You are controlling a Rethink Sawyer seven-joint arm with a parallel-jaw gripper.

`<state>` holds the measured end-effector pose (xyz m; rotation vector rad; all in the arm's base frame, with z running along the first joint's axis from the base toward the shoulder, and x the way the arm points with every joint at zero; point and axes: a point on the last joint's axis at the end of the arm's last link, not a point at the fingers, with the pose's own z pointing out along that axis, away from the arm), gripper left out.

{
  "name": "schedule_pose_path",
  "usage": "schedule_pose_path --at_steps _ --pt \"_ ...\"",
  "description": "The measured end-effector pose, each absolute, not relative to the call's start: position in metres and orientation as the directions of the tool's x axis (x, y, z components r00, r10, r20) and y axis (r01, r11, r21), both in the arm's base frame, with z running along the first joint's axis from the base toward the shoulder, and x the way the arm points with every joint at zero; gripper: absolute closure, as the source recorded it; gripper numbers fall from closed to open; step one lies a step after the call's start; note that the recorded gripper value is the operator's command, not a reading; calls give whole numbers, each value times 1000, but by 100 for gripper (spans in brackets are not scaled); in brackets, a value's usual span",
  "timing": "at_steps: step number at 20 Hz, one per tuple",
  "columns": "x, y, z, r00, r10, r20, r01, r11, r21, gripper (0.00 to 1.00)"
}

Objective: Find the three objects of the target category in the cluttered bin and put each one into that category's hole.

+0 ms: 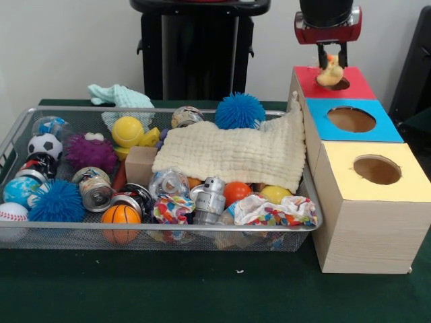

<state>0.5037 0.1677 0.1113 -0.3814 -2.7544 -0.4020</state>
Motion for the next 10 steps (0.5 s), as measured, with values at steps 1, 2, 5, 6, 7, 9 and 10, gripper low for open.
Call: schedule_pose_path --at_steps 1,2,5,6,7,9,10 --pt "504 167 111 -909 214 357 307 924 229 0" --pt "504 167 111 -909 214 357 307 924 229 0" --pt "504 167 111 -909 214 357 307 924 229 0" --pt "504 167 111 -909 214 357 307 924 229 0" --pt "504 167 111 -910 213 357 306 924 229 0" --pt "505 167 111 -910 214 356 307 924 229 0" --pt "505 167 111 -910 214 356 307 924 229 0"
